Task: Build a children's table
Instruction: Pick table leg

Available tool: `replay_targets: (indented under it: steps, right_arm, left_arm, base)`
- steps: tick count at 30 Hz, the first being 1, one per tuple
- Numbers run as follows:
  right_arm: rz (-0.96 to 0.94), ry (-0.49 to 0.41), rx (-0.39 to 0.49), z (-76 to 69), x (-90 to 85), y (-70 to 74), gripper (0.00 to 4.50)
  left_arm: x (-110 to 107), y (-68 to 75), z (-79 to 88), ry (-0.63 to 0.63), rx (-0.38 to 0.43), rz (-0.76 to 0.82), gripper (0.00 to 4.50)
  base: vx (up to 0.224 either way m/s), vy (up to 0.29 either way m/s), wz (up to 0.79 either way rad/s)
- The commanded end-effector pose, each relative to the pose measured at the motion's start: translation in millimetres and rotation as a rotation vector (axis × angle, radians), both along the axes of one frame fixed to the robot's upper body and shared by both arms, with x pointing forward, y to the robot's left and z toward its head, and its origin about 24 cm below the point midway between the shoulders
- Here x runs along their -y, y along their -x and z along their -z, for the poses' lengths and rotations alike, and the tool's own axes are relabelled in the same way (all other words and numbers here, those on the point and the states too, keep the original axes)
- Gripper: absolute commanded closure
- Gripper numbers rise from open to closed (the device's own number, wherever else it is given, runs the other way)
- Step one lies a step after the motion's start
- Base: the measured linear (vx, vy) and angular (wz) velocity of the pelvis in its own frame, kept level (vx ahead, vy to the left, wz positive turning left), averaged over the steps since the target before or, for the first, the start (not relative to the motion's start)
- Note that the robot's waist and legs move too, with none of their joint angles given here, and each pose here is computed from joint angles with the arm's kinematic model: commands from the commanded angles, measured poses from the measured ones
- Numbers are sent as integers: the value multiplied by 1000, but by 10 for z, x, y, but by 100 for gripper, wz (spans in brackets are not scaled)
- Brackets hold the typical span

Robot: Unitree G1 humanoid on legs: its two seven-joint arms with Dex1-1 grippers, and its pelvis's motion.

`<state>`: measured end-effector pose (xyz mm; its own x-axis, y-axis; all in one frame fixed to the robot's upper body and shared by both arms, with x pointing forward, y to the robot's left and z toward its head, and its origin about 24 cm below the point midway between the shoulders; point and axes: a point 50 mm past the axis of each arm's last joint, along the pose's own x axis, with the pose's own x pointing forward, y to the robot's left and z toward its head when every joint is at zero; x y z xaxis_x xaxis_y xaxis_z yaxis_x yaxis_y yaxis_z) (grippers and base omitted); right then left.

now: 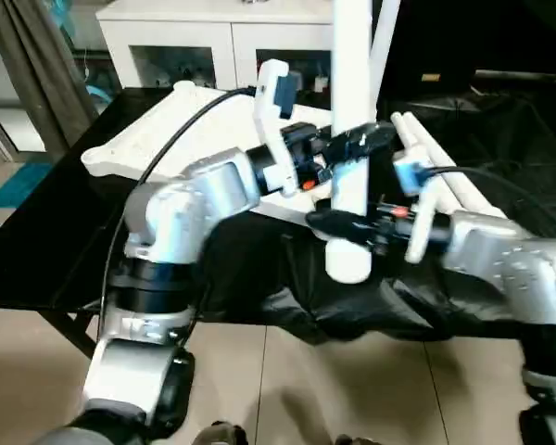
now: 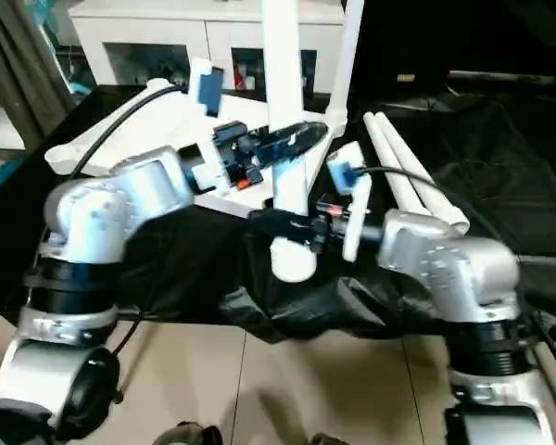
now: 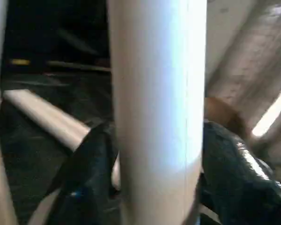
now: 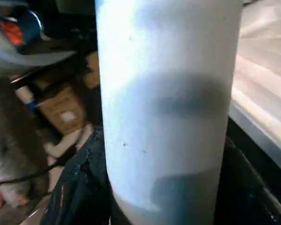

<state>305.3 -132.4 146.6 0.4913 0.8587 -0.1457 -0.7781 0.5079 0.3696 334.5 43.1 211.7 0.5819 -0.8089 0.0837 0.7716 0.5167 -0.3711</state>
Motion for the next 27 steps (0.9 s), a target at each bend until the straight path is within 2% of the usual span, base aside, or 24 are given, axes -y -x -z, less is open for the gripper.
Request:
replay_targets:
  steps: [1, 2, 3, 4, 8, 10, 12, 13, 16, 18, 19, 20, 22, 24, 27]
  right_arm:
    - [46, 16, 63, -104, -35, -52, 253]
    - [67, 18, 74, -112, -60, -67, 253]
    - [71, 18, 76, -114, -65, -70, 254]
    - [81, 19, 80, -117, -72, -77, 254]
    - [114, 20, 95, -136, -107, -109, 255]
    - [117, 18, 100, -147, -126, -112, 255]
    - [120, 18, 104, -150, -136, -111, 256]
    - [124, 21, 107, -152, -133, -115, 256]
    - [130, 38, 131, -166, -133, -118, 256]
    - [120, 19, 136, -179, -131, -119, 256]
    - [108, 3, 127, -183, -127, -114, 201]
    - [83, -13, 115, -188, -111, -93, 187]
    - [64, -20, 108, -192, -95, -73, 181]
    - [-11, -18, 92, -174, -20, 9, 145]
    - [-58, -10, 55, -131, 80, 72, 134]
  left_arm:
    - [-18, -36, 35, -44, -14, -121, 136]
    - [-21, -45, 77, -24, -56, -183, 131]
    - [-22, -47, 86, -19, -66, -194, 128]
    - [-21, -52, 100, -9, -85, -216, 162]
    - [-28, -89, 151, 50, -139, -330, 169]
    - [-36, -104, 148, 81, -157, -362, 211]
    - [-38, -107, 136, 100, -167, -377, 207]
    - [-40, -110, 127, 102, -166, -381, 237]
    - [-48, -115, 94, 109, -149, -374, 247]
    - [-35, -109, 80, 107, -129, -343, 253]
    - [-28, -106, 72, 97, -111, -324, 257]
    - [-13, -90, 56, 82, -77, -273, 257]
    - [-3, -79, 47, 72, -59, -238, 259]
    - [24, -53, 26, 55, -15, -143, 265]
    - [42, -22, -3, 59, 10, -38, 265]
  base:
    - [0, 0, 0]
    - [0, 0, 0]
    - [0, 0, 0]
    - [0, 0, 0]
    - [0, 0, 0]
    - [0, 0, 0]
    - [0, 0, 0]
    - [0, 0, 0]
    - [0, 0, 0]
    - [0, 0, 0]
    - [0, 0, 0]
    - [0, 0, 0]
    - [0, 0, 0]
    - [0, 0, 0]
    - [0, 0, 0]
